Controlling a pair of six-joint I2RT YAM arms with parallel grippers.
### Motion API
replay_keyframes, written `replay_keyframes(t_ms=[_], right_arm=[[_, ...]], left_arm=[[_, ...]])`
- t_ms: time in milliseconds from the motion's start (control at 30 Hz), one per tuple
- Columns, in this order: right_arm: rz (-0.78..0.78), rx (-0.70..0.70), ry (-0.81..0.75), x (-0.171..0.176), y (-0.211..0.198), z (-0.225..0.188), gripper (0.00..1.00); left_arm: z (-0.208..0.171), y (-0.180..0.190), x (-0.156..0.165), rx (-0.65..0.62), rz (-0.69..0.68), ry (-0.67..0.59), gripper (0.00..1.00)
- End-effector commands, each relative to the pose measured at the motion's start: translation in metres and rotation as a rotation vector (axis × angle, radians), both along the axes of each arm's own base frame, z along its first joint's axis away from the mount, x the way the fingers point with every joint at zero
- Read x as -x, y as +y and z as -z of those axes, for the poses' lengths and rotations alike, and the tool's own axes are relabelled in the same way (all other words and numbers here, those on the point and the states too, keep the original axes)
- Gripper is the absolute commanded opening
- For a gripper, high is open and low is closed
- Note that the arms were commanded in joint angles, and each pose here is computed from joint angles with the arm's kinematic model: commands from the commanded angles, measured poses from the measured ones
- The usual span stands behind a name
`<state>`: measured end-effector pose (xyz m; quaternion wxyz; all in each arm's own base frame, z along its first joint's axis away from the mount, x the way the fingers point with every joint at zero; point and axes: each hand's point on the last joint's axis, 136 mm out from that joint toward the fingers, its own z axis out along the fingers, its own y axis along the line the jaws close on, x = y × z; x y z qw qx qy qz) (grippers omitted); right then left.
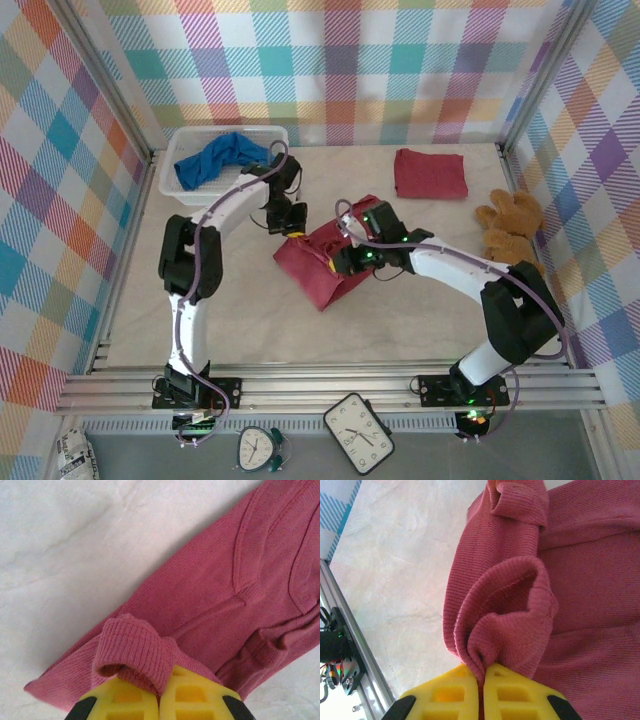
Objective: Fold and stack the tank tops
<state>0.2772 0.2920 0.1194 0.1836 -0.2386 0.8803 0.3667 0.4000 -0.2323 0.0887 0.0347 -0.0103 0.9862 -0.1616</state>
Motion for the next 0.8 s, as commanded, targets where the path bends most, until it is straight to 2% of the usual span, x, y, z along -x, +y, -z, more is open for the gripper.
replay_keyframes(t_ms=[0,233,367,533,600,767], right_arm=[[-0.034,-0.036,0.062,-0.001,-0.009,0.012,0.09],[0.009,-0.027,0.127,-0.022,-0.026,0.044,0.14],[0.043,-0.001,0.150,-0.032,-0.035,0.063,0.17],[0.148,0.032,0.170,-0.046,-0.055,0.075,0.20],[0.194,0.057,0.162,-0.049,-0.063,0.078,0.25],[0.307,0.138,0.124,-0.054,-0.089,0.083,0.29]], left_arm=[[-0.002,-0.012,-0.006,0.005,0.025,0.019,0.06],[0.015,-0.024,-0.028,0.006,0.034,0.036,0.12],[0.018,-0.033,-0.039,0.024,0.039,0.031,0.24],[-0.001,-0.041,-0.058,0.054,0.031,-0.048,0.37],[-0.012,-0.044,-0.063,0.074,0.034,-0.079,0.40],[-0.032,-0.041,-0.060,0.072,0.043,-0.109,0.42]])
